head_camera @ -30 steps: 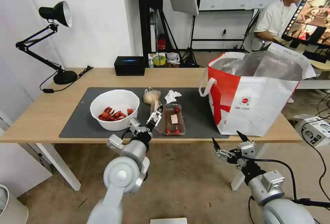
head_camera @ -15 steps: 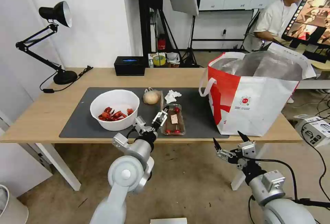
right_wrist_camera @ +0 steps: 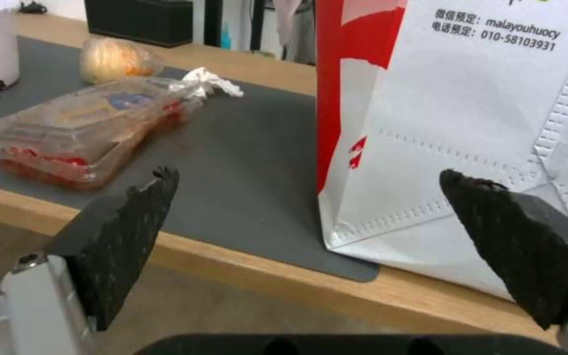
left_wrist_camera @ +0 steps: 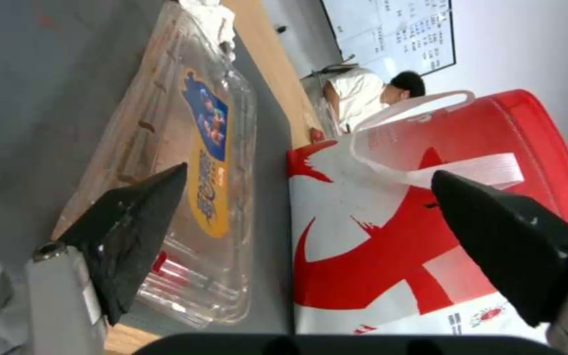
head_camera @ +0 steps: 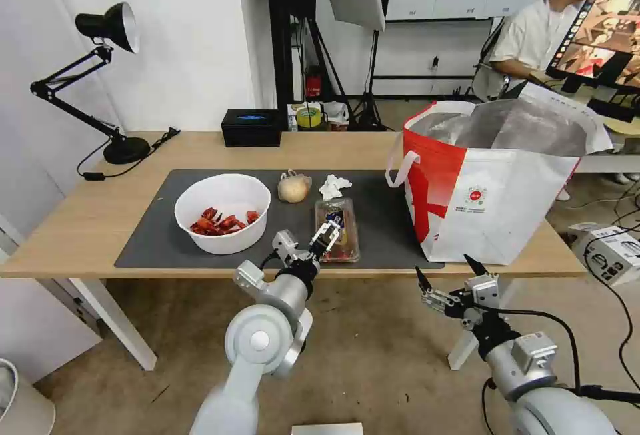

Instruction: Pick up the trash from the table and place it into the takeout bag.

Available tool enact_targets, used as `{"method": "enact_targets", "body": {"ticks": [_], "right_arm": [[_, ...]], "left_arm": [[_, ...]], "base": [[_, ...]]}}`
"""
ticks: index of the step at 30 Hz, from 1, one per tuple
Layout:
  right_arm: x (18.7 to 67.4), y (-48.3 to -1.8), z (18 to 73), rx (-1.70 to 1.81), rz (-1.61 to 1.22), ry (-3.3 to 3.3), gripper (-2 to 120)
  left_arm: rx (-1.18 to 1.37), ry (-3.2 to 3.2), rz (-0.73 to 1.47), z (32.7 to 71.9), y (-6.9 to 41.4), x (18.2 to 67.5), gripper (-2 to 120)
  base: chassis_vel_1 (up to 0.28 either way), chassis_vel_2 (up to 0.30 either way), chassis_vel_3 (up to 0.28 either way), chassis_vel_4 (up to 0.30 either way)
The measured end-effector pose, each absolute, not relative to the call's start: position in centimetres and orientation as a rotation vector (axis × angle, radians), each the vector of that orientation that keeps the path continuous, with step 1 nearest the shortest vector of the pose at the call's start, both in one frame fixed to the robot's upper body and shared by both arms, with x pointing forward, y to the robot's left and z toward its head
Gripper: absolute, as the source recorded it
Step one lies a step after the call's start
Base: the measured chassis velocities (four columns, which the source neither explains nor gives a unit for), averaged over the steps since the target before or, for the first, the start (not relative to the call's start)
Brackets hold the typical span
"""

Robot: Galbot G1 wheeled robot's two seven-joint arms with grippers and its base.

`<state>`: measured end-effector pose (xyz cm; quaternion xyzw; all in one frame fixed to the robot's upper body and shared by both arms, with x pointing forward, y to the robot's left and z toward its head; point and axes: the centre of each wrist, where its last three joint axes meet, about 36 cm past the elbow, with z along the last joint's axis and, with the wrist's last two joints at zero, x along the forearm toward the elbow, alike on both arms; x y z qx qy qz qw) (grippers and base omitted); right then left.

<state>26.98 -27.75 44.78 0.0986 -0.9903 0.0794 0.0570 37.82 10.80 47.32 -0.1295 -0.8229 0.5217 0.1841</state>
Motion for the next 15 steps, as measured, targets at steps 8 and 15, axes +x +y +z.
{"method": "enact_targets", "body": {"ticks": [8,15], "right_arm": [[26.88,-27.64,44.77,0.293,0.230,-3.006,100],[26.75,-27.66,44.93,0.292,0.232,-3.009,100]], "left_arm": [[-0.380,-2.322,1.455,47.27,10.41,37.79,100],[-0.387,-2.360,1.391,47.18,10.59,37.56,100]], "base": [[0.000,0.000,0.000,0.000],[0.000,0.000,0.000,0.000]]}}
